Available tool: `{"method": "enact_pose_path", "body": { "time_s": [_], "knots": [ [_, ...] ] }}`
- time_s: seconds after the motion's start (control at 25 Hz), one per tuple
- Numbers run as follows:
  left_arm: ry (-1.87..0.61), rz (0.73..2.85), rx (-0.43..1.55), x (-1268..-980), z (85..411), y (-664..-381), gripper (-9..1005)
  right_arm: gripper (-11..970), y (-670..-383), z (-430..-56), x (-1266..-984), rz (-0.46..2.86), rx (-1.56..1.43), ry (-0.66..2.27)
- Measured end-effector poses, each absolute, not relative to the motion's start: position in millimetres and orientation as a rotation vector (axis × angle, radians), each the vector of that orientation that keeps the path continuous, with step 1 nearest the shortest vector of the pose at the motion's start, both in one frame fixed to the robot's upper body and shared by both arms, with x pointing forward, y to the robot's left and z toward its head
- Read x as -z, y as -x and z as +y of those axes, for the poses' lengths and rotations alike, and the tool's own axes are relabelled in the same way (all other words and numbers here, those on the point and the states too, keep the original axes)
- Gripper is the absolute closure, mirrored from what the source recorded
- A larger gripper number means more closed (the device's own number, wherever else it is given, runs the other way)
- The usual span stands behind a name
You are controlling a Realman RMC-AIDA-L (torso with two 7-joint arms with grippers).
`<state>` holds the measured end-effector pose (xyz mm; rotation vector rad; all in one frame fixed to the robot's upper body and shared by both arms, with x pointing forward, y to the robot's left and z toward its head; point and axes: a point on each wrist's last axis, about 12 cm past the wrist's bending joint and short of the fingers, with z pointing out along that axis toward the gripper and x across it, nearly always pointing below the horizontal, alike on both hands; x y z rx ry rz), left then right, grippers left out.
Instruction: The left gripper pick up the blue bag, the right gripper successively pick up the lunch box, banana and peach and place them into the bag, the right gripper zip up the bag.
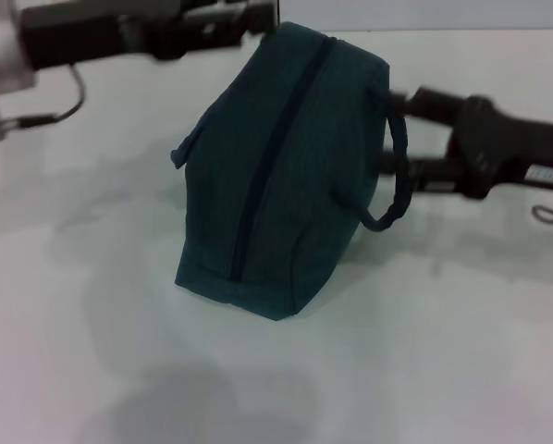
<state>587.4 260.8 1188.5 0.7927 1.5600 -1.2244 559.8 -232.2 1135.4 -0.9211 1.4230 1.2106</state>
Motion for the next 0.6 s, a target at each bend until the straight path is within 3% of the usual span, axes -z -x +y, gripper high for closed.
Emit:
{"method": "enact_pose_path", "body": {
  "time_s": [0.24, 0.6],
  "knots": [
    [-0.89, 1.521, 1.197, -1173.3, 306.9, -544.1, 122, 85, -547.3, -212.5, -1125.2, 1.386, -1.203, 1.12],
    [-0.937, 1.62, 1.185, -1137.9, 335.9, -497.3, 126, 86, -539.2, -193.4, -1104.6, 1.41, -1.175, 1.266]
  ]
}}
